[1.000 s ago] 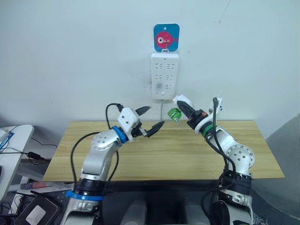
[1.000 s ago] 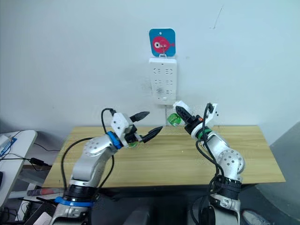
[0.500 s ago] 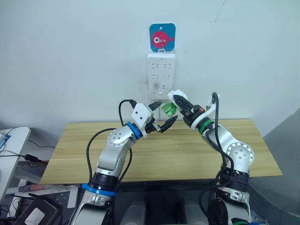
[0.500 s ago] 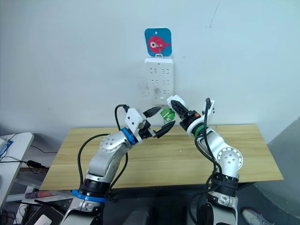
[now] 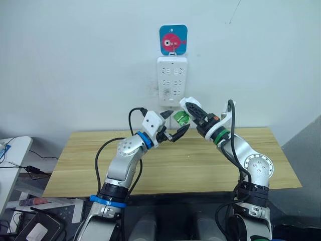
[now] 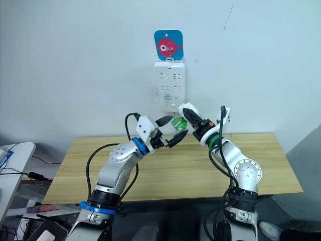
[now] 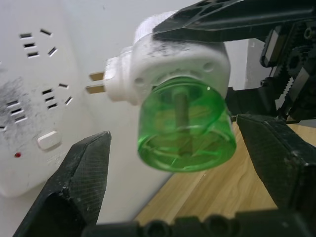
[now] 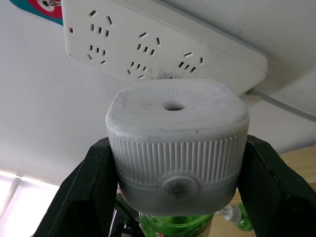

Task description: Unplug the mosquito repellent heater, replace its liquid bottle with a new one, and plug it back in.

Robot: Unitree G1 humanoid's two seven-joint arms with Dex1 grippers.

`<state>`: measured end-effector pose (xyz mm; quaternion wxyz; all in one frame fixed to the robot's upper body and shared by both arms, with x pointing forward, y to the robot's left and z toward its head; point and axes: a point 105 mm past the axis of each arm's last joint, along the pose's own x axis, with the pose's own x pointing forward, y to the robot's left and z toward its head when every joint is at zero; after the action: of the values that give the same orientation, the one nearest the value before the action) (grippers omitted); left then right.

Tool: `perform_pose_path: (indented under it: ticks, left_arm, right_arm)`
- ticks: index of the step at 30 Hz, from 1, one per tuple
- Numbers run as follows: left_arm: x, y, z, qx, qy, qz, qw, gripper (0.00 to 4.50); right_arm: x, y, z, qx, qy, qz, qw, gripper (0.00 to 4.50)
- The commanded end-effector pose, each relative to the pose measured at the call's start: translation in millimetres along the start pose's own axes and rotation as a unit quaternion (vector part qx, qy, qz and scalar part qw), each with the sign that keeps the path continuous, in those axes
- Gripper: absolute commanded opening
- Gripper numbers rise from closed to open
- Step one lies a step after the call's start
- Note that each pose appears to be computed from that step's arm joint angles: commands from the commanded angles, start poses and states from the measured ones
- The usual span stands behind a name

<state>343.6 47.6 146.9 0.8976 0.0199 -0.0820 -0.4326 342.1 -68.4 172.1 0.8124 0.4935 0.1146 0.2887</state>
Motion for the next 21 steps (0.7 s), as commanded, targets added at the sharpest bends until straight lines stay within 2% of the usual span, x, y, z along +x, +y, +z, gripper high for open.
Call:
perform_pose_path:
  ticks: [1, 4, 5, 11, 12, 16, 18, 21]
  left_arm:
    - [3, -3, 9, 0.016, -0.013, -0.011, 1.000, 3.30]
    - [4, -3, 11, 0.014, -0.017, -0.009, 1.000, 2.38]
    - [4, -3, 11, 0.014, -0.019, -0.008, 1.000, 2.26]
    - [4, -2, 12, 0.032, -0.013, -0.012, 0.999, 2.26]
    - [4, -2, 12, 0.036, -0.012, -0.013, 0.999, 2.26]
    - [-2, 3, 9, 0.060, 0.002, -0.028, 0.998, 2.26]
    - [-7, 4, 4, 0.079, 0.021, -0.046, 0.996, 2.26]
    - [-21, 3, -10, 0.119, 0.064, -0.090, 0.987, 2.26]
  right_arm:
    - [-2, 19, 8, -0.014, -0.017, 0.033, 0.999, 2.94]
    - [-3, 18, 9, -0.014, -0.019, 0.032, 0.999, 2.94]
    - [-3, 18, 9, -0.015, -0.020, 0.031, 0.999, 2.94]
    - [-3, 19, 0, -0.017, 0.002, 0.040, 0.999, 2.94]
    - [-3, 22, -3, -0.018, 0.010, 0.048, 0.999, 3.50]
    - [-3, 20, -11, -0.031, 0.037, 0.056, 0.997, 4.46]
    - [-6, 15, -15, -0.040, 0.054, 0.054, 0.996, 4.46]
    - [-14, -1, -29, -0.053, 0.120, 0.039, 0.991, 4.46]
